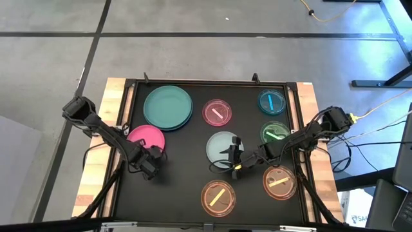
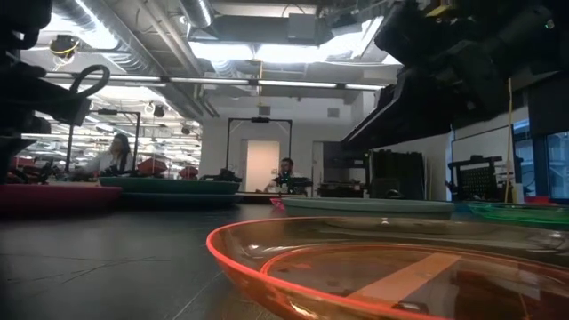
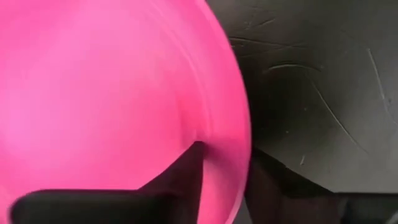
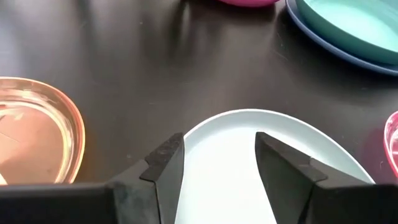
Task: Stack plastic plates
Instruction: Stack the pink plate on top of the green plate
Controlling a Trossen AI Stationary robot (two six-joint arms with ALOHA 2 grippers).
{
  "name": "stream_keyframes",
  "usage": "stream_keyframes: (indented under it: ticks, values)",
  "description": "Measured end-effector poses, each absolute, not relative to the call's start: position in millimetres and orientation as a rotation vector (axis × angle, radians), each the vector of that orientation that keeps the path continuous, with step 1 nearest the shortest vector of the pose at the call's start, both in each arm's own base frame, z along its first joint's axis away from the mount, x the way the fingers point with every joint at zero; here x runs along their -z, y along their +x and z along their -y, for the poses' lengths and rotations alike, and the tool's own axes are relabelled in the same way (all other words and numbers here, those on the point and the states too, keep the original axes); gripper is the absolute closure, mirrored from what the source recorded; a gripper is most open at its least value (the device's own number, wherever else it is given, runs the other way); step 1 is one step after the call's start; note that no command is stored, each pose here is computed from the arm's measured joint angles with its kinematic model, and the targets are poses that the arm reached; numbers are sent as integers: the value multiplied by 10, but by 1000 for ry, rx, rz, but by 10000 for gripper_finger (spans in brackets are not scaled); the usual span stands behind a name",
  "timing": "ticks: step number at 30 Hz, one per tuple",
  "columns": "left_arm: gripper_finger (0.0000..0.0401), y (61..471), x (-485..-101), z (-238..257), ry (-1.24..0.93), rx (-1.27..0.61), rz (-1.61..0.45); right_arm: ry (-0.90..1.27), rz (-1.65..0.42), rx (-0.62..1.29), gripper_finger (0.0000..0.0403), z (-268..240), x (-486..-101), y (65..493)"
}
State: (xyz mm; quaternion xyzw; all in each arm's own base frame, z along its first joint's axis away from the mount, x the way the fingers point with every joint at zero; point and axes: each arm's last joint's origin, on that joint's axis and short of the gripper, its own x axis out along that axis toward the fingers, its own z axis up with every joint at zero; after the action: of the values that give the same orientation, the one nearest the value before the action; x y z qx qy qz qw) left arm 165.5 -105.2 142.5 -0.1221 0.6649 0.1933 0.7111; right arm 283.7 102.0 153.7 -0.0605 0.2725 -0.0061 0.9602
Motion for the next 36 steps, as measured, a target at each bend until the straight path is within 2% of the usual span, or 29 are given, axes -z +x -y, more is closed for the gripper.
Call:
stream_keyframes:
  ticks: [7,15,20,24,29,36]
  values:
    - [379,1670,-1477,1100,-288,-393,-1499,-119,-543,11,214,-1022,-1544,2842]
    - [389,1853,-2061,1306,-314,-293,-1434,-121,-549,11,214,-1022,-1539,2838]
    - [390,1947,-2486,1297,-180,-337,-1264,-120,-552,2,214,-1025,-1537,2837]
    - [390,2039,-2664,1228,-26,-380,-1122,-123,-559,2,214,-1024,-1531,2833]
    - [390,2152,-2597,974,179,-523,-1027,-123,-560,2,214,-1023,-1530,2832]
    - [390,2274,-2136,527,275,-569,-1093,-127,-571,3,214,-1021,-1521,2827]
